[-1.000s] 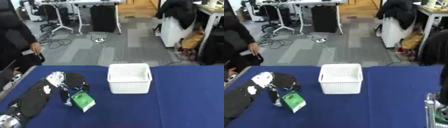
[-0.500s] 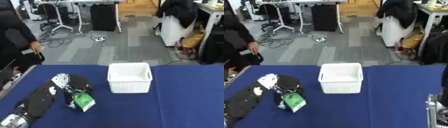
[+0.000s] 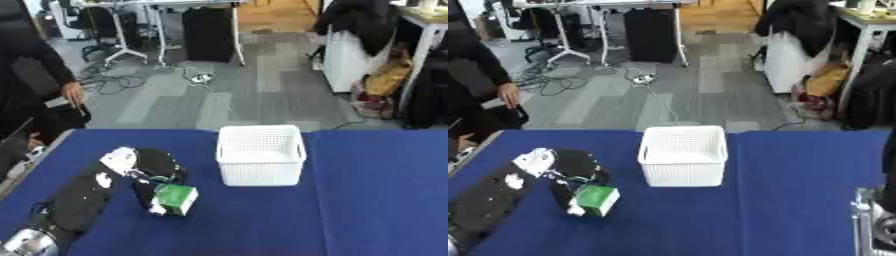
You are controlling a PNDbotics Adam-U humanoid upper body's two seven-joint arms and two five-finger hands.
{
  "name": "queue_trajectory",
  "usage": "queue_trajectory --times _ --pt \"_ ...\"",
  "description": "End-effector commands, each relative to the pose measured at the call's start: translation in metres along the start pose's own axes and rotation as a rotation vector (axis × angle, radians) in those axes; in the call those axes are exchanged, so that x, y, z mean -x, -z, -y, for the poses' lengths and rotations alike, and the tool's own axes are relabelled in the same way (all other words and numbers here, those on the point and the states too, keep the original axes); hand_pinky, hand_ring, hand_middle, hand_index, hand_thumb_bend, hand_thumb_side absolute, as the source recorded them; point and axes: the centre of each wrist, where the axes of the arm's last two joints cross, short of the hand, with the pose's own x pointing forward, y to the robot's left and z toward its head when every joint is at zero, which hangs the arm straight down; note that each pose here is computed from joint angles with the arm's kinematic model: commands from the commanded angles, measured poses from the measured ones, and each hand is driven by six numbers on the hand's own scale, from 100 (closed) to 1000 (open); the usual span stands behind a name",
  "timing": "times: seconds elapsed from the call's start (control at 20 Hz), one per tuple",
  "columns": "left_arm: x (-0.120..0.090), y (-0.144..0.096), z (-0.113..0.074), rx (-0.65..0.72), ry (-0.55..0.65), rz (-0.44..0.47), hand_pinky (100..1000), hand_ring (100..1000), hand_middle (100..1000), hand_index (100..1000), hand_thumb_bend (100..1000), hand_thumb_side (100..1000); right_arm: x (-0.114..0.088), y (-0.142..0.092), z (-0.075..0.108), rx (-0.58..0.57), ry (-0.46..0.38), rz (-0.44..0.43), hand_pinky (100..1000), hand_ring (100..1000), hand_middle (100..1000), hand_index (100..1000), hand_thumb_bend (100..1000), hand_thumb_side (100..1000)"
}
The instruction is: Pick up objects on the table and place them in the box.
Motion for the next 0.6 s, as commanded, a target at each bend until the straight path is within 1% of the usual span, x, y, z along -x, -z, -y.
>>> queue_trajectory --times 0.05,0.35,0.45,0.6 --pt "0.025 -0.026 -0.030 -0.084 0.028 -0.075 100 100 100 279 212 911 -0.002 0.004 0.003 0.012 -0.005 0.015 100 100 100 409 179 1000" --pt "0.038 -0.038 -0.067 -0.182 0.040 -0.138 100 100 100 270 207 913 -0.002 0.003 0.004 0.016 -0.010 0.010 100 100 100 410 179 1000" --pt "0.039 -0.037 -0.078 -0.222 0.040 -0.152 100 100 100 270 206 915 -0.002 0.003 0.004 0.021 -0.011 0.008 100 100 100 410 179 1000" --pt "0.037 -0.028 -0.094 -0.263 0.048 -0.143 100 100 100 268 206 918 -0.002 0.003 0.004 0.025 -0.010 0.004 100 100 100 410 181 1000"
